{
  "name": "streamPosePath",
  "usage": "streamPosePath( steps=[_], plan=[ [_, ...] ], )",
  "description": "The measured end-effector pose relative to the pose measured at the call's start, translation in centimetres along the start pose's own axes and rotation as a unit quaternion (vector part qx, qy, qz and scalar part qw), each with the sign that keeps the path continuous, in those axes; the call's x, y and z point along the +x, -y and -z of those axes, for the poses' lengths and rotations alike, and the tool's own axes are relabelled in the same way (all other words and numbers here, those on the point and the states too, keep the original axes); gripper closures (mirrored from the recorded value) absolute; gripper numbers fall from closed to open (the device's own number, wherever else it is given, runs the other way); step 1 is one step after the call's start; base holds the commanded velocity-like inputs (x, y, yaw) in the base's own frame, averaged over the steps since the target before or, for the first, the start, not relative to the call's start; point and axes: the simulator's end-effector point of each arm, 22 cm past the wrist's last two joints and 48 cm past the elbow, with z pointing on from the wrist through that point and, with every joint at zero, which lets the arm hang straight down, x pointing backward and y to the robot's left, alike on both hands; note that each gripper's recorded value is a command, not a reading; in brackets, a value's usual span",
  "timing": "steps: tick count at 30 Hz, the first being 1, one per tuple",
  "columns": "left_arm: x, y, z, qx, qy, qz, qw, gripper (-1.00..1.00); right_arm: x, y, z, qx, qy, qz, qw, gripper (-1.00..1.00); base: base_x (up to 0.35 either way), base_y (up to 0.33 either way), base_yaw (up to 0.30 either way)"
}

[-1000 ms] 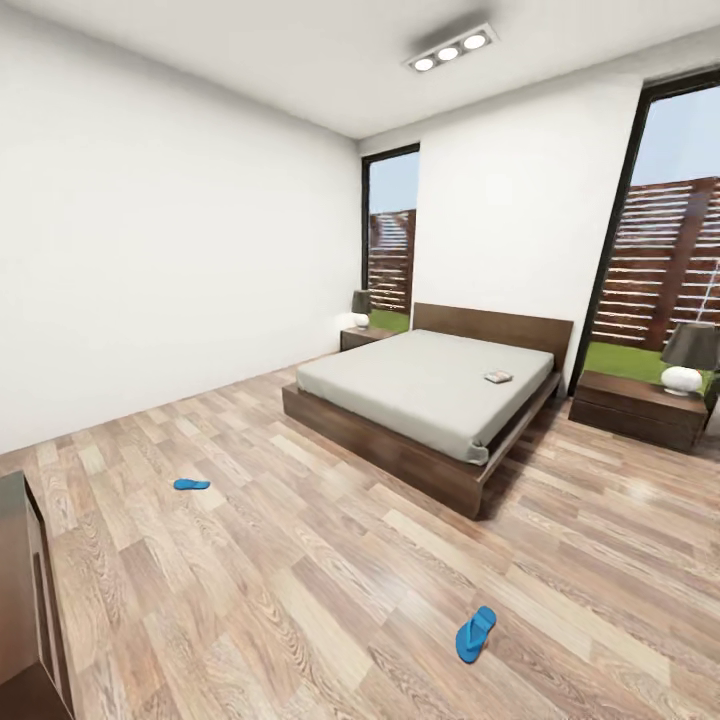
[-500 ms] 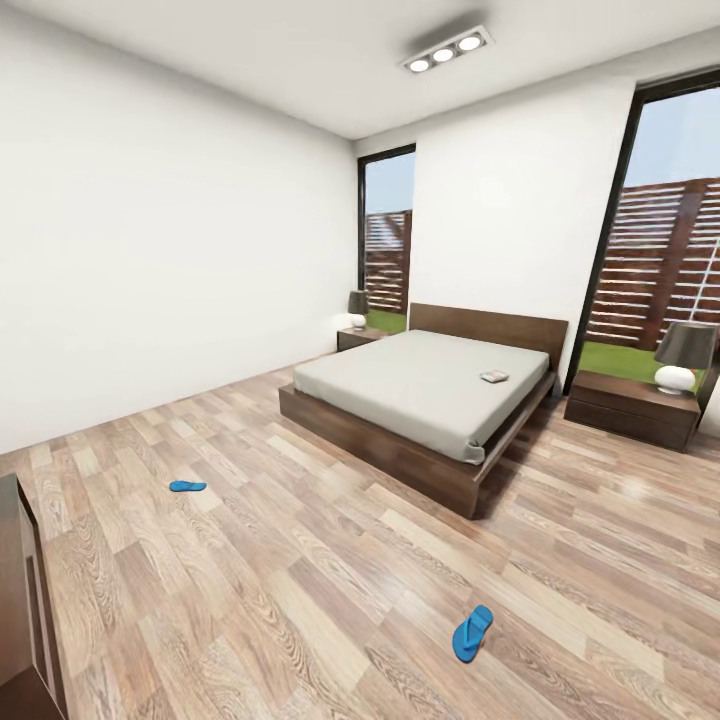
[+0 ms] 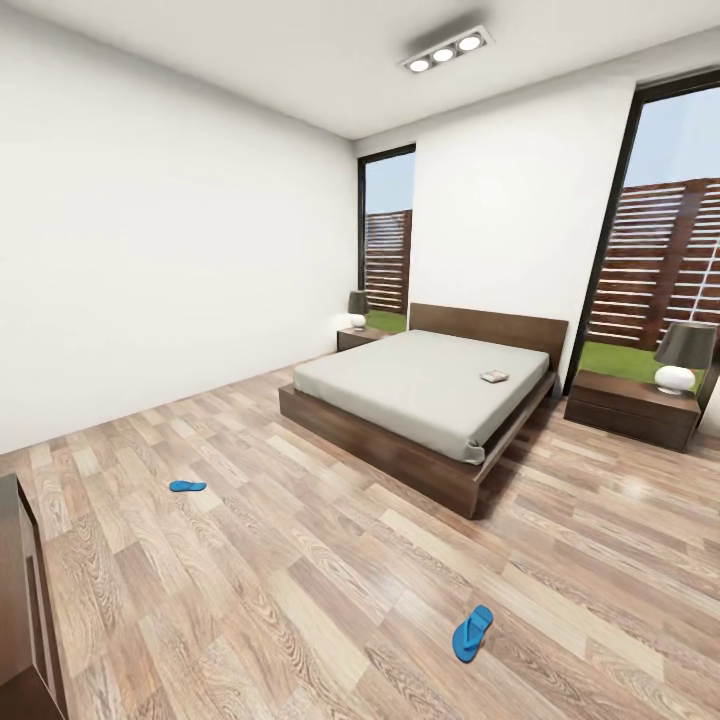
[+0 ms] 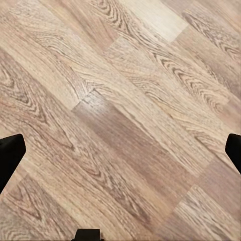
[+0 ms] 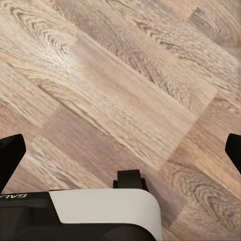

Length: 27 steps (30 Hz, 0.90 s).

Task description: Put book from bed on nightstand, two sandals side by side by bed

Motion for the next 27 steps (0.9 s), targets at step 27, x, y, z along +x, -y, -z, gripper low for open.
streamPosePath(
  steps=[27],
  plan=[
    [0.02,0.25,0.00,0.002,0.000,-0.001,1.0000,-1.00,0.08,0.03,0.00,0.001,-0.001,-0.002,1.0000,-1.00,0.000,0.000,-0.238]
  ],
)
